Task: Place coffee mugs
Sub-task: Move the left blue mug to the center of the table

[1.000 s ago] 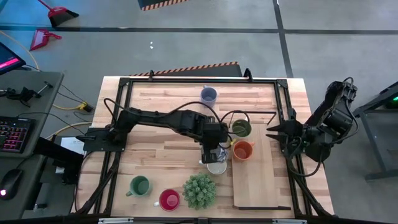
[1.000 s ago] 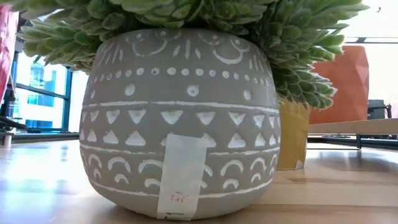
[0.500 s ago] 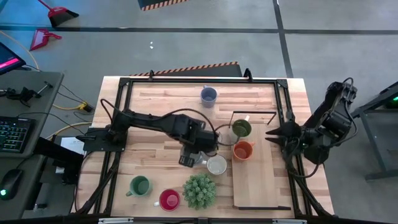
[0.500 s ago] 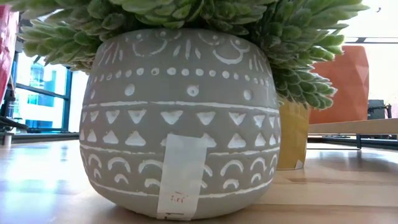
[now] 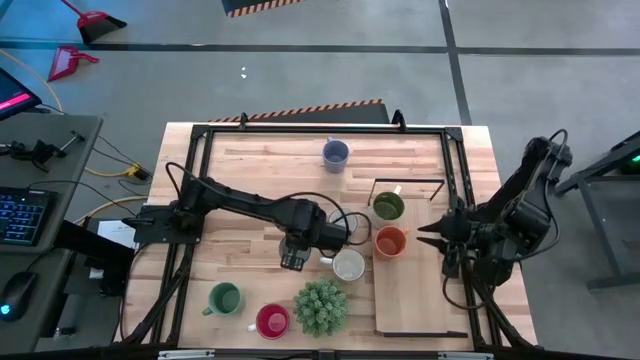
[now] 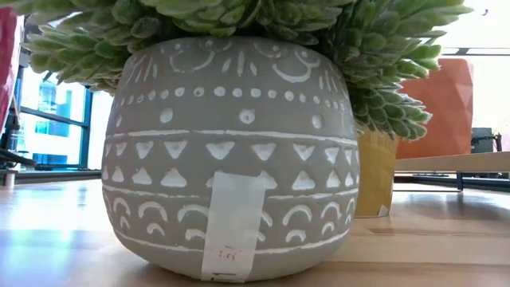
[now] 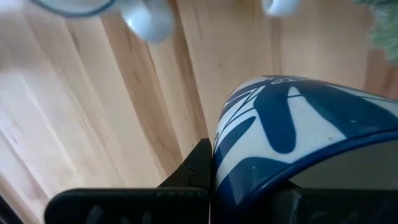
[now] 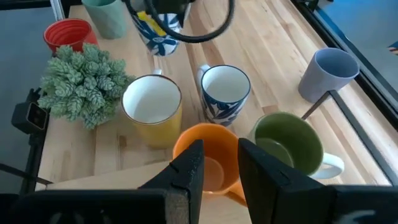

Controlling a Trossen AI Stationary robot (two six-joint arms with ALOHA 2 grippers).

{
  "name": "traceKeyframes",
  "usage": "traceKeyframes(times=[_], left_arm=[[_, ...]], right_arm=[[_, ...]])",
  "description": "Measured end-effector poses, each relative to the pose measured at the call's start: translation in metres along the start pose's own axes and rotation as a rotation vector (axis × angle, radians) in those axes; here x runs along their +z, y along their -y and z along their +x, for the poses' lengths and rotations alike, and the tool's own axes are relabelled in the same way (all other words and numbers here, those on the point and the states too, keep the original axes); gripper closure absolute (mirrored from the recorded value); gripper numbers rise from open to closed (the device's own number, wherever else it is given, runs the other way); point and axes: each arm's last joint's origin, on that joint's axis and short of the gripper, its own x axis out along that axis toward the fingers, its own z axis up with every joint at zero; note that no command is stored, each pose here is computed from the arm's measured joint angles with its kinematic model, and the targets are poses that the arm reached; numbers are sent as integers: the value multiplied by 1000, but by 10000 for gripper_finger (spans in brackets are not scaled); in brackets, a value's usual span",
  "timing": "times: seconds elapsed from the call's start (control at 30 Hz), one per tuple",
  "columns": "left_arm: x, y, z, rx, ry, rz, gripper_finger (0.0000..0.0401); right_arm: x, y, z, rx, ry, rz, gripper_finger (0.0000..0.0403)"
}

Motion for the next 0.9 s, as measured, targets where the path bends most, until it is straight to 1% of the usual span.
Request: traceKeyframes(times=[0.1,0.23,0.33,0.4,0.5,0.6,0.7,0.8,0.9], left_arm=[[-3,2,6,1,12,-22,392],[-6,7,13,-11,66,-47,392],[-15,10,19,-10,56,-63,392],[-19,12,25,-14,57,-55,392],[-21,16,38,-35,97,-70,392],[-24,18,49,-44,76,-81,392],[-22,20,55,-47,107,-83,392],[-23,21,62,-46,106,-76,392],[-20,22,69,-50,144,-83,392]], right_arm=[[0,-3,1,1,5,3,322],[1,-3,2,-3,10,4,322],[1,-4,2,-1,13,7,322],[1,-4,2,3,16,13,322],[2,-5,2,9,27,25,322],[4,-6,2,10,46,23,322],[5,-7,2,14,61,11,322],[6,-8,2,13,75,9,322],[7,-9,1,15,84,10,322]])
